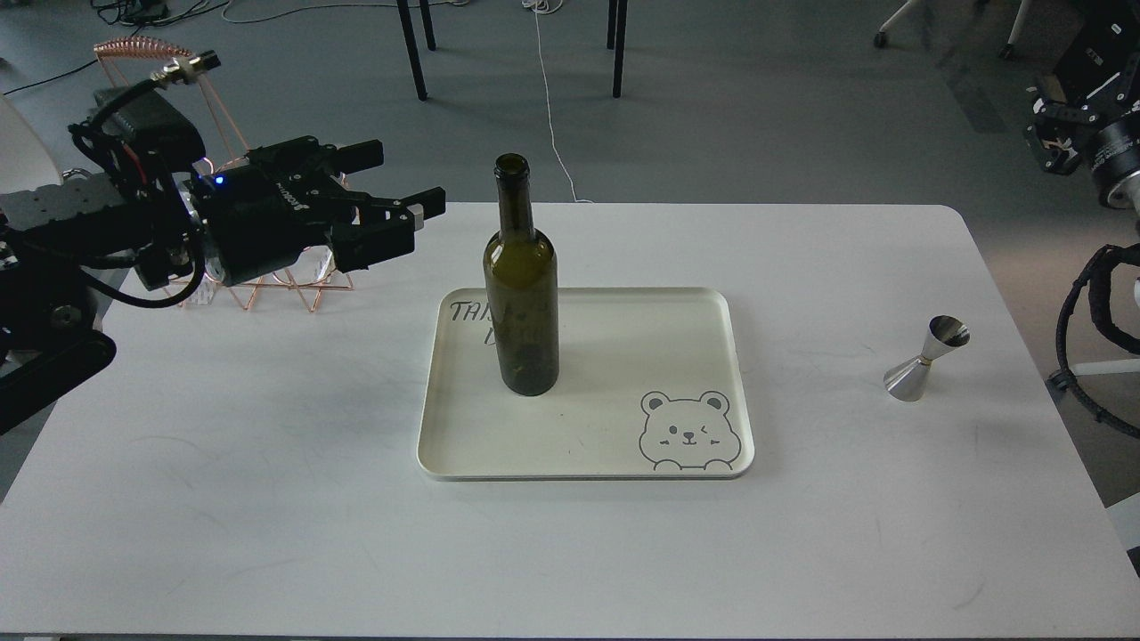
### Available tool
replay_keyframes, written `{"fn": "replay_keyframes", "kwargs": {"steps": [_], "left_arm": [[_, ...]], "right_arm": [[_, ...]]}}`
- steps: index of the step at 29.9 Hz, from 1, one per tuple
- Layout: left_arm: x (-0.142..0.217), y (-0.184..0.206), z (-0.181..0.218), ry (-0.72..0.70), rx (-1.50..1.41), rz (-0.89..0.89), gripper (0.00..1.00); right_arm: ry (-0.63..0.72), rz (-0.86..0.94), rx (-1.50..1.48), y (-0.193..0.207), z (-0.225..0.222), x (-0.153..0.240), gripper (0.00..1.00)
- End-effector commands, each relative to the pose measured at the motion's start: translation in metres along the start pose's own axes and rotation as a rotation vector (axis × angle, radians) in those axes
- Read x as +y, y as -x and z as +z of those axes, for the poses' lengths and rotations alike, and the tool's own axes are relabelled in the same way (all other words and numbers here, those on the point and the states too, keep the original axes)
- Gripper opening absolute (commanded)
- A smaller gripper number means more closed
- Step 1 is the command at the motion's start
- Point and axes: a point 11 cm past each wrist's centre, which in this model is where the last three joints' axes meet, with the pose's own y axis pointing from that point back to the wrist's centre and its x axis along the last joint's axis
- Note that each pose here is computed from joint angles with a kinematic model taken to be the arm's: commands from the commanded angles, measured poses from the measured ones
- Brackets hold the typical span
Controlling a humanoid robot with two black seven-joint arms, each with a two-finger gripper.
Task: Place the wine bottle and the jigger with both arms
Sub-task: 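Reach the left gripper to the wine bottle neck and grasp it, then lift the wine bottle with the left gripper toward the copper rack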
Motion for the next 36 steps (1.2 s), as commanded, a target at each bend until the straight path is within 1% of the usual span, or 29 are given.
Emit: {"fn": "replay_keyframes", "kwargs": {"steps": [1, 7, 11, 18, 22, 25, 29, 33, 36], "left_arm": [[-0.008, 0.011, 0.01, 0.04, 0.001, -0.005, 0.97], [-0.028, 0.011, 0.027, 0.094, -0.008, 0.023, 0.95], [-0.038, 0.016, 0.035, 0.113, -0.052, 0.022, 0.91], [-0.05, 0.021, 0.031, 0.099, -0.027, 0.03, 0.91], [-0.06, 0.019, 0.04, 0.123, -0.014, 0.045, 0.86], [-0.063, 0.02, 0.042, 0.129, -0.007, 0.049, 0.77], [-0.066, 0.019, 0.038, 0.113, 0.0, 0.056, 0.69], [-0.067, 0.017, 0.036, 0.11, -0.005, 0.07, 0.58], [-0.067, 0.017, 0.037, 0.113, -0.004, 0.07, 0.44]], "right_arm": [[-0.003, -0.004, -0.006, 0.002, 0.0, -0.001, 0.96], [-0.005, -0.004, -0.005, 0.001, -0.002, -0.001, 0.96], [-0.008, -0.012, -0.009, 0.005, -0.003, -0.003, 0.96], [-0.013, -0.012, -0.008, 0.005, -0.005, -0.004, 0.96], [-0.011, -0.012, -0.005, 0.005, -0.005, -0.004, 0.96], [-0.009, -0.013, -0.005, 0.005, -0.004, -0.004, 0.96], [-0.009, -0.011, -0.003, 0.004, -0.004, -0.004, 0.96], [-0.008, -0.006, 0.003, 0.001, -0.005, -0.003, 0.96], [-0.007, -0.004, 0.006, 0.0, -0.005, -0.002, 0.96]]}}
